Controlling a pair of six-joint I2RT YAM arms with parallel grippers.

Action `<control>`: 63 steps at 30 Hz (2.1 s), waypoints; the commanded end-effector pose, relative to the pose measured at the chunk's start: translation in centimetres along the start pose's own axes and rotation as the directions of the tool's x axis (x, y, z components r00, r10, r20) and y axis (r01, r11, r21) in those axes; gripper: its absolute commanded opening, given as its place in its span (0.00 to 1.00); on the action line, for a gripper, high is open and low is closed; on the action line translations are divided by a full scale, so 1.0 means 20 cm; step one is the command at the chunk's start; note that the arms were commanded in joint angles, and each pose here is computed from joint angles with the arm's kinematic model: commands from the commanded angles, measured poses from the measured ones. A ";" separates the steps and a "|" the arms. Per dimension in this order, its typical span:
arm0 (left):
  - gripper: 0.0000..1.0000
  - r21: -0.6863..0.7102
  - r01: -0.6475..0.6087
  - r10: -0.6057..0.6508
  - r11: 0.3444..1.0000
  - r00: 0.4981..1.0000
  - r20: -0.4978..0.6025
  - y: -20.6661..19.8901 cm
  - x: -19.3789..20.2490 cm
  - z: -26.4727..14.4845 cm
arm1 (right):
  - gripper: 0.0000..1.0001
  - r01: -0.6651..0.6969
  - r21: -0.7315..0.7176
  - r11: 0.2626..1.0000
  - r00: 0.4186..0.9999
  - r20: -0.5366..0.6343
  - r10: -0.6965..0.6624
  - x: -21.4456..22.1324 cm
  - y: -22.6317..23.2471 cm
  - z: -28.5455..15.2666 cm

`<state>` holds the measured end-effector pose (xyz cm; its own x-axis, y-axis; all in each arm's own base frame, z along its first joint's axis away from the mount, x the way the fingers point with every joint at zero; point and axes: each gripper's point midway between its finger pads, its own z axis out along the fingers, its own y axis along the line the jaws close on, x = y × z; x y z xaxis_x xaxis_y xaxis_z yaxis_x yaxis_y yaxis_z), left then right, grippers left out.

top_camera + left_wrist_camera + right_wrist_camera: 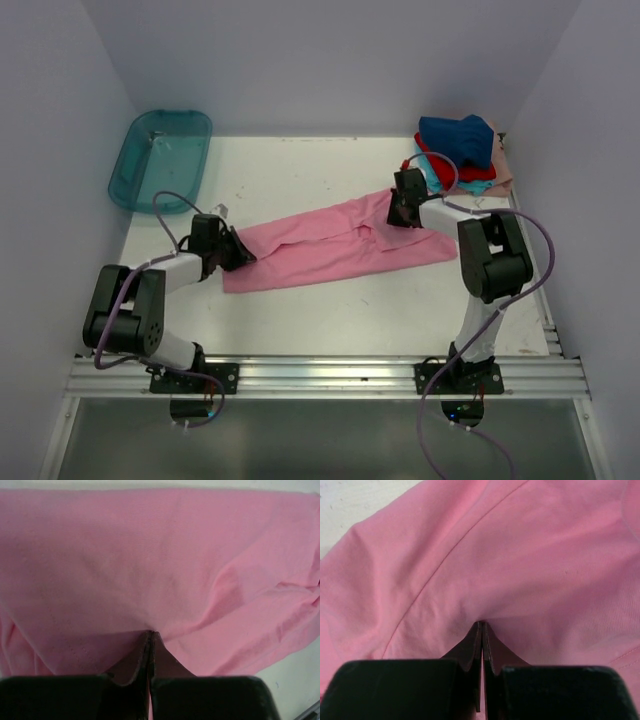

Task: Fold and stack the t-shirts
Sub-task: Fold the tshirt

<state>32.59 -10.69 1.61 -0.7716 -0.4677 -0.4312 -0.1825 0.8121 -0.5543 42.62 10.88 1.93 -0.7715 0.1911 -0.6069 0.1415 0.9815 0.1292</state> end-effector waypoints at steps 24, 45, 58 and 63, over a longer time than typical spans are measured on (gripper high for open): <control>0.00 0.030 -0.155 0.157 0.988 0.980 -0.121 -0.24 0.45 -0.43 | 0.00 0.007 -0.275 0.961 0.965 -0.251 -0.079 -0.25 0.54 0.47; 0.00 -0.267 -0.261 0.266 0.928 0.964 -0.018 -0.09 -0.07 -0.12 | 0.00 0.021 -0.291 0.956 0.964 -0.246 -0.097 -0.17 0.49 0.39; 0.00 -0.163 -0.334 0.297 0.929 0.931 -0.214 -0.11 0.23 -0.06 | 0.00 -0.044 -0.330 0.943 0.953 -0.297 -0.059 -0.17 0.55 0.50; 0.00 -0.142 -0.346 0.300 0.927 0.915 -0.269 -0.10 0.30 -0.03 | 0.00 -0.066 -0.347 0.936 0.952 -0.304 -0.046 -0.18 0.58 0.52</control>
<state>28.78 -14.22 1.51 -0.9057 -0.1272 -0.4043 -0.0252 0.9683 -0.2484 56.26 21.97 2.25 -0.8618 0.1516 -0.4840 -0.0941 0.8899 0.4464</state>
